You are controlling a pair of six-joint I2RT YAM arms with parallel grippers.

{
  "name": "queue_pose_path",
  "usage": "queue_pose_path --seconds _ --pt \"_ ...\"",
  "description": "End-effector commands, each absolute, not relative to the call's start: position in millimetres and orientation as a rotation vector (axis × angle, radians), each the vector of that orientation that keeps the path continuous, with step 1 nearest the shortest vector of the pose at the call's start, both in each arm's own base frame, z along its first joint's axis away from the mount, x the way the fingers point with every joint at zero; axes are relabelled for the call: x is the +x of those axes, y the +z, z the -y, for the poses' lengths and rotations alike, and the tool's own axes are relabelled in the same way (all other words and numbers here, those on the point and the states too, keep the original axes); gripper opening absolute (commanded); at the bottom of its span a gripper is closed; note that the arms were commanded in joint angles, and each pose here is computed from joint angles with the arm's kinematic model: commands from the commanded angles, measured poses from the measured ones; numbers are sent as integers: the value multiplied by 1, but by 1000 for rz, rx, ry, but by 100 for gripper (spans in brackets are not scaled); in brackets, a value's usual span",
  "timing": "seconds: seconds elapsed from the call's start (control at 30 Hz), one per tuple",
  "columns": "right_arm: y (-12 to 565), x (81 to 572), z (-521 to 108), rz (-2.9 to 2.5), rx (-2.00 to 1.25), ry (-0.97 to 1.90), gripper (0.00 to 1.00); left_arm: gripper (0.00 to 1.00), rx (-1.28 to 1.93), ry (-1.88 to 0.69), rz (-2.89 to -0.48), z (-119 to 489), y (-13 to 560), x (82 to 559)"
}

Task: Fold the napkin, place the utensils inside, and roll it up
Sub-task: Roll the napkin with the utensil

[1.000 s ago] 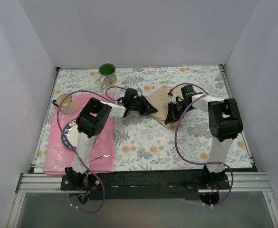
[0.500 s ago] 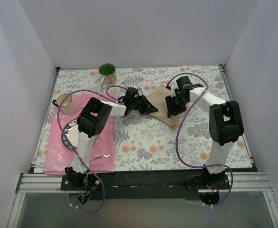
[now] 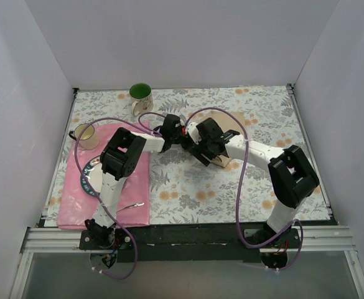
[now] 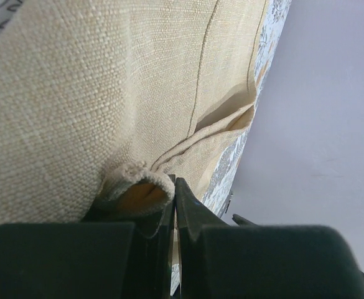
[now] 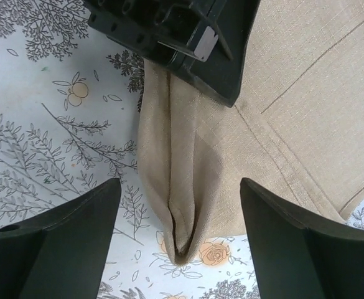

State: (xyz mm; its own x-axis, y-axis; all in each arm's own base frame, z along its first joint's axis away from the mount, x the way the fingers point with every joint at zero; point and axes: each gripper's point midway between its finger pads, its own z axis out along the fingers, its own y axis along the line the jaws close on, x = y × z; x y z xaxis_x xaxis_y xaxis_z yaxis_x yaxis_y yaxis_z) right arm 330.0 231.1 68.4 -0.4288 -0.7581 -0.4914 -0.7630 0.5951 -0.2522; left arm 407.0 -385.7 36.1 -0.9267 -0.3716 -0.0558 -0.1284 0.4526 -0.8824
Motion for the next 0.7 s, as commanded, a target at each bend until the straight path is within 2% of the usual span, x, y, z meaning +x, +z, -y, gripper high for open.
queue_pose_path --seconds 0.0,0.27,0.43,0.5,0.67 --pt "70 353 -238 -2146 -1206 -56 86 0 -542 -1303 -2623 361 -18 392" --pt "45 356 -249 -2129 -1279 -5 86 0 -543 -1324 -2622 362 -17 393" --pt "30 356 -251 -2180 -1286 43 81 0 -532 -1337 -2618 364 -13 394" --pt "26 358 -246 -2219 -1256 66 75 0 -526 -1343 -2611 364 -11 394" --pt "12 356 -233 -2291 -1230 139 71 0 -503 -1375 -2601 367 -3 395"
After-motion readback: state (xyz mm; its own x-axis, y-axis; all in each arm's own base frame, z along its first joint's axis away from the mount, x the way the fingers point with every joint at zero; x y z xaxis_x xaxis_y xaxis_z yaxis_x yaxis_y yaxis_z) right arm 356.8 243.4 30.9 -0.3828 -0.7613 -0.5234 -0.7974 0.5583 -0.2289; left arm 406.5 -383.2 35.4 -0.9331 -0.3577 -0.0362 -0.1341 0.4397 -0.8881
